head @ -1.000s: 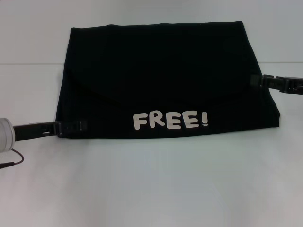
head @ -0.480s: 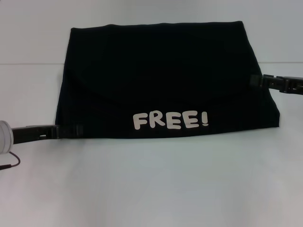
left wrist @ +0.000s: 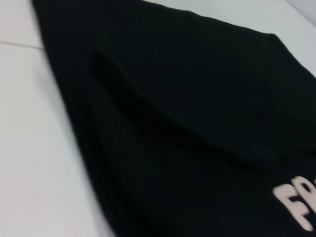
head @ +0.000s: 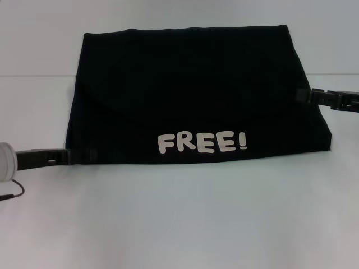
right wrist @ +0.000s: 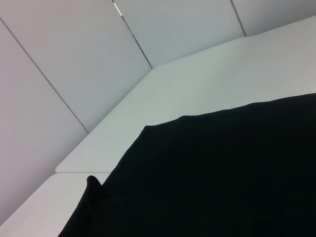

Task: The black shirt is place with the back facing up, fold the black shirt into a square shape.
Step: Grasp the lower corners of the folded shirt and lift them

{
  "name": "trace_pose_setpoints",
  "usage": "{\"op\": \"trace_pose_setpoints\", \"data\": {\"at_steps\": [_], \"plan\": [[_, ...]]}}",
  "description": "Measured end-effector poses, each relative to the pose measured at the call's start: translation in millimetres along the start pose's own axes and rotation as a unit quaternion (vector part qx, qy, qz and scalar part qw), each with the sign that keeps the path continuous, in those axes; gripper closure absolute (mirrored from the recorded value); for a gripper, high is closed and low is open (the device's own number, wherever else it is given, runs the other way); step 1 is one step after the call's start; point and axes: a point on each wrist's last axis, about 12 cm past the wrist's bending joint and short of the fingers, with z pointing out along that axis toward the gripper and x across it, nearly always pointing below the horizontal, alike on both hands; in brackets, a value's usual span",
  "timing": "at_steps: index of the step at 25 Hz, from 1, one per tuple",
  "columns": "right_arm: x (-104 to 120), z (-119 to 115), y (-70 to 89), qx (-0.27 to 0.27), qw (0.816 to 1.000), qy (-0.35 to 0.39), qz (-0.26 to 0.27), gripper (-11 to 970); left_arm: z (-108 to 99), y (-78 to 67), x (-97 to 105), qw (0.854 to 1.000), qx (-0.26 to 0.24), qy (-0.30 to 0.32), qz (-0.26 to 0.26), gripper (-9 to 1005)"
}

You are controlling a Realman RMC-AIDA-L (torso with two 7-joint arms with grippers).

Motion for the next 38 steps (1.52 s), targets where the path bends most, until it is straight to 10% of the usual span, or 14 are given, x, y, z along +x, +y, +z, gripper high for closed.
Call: {"op": "trace_pose_setpoints", "data": {"at_steps": [10, 23, 38], "plan": [[1, -2, -0.9, 0.001, 1.000, 0.001, 0.001, 292, -2, 5.3, -1, 1.000, -0.013, -0.008, -0.006, 369], [2, -8, -5.3, 0.012, 1.000, 0.000, 0.002, 292, 2, 5.5, 0, 1.000, -0.019, -0.002, -0.001, 1001], [2, -20, -15.8, 0.036, 0.999, 0.012, 0.015, 291, -8, 9.8, -9, 1.000, -0.024, -0.006, 0.006, 987]]}}
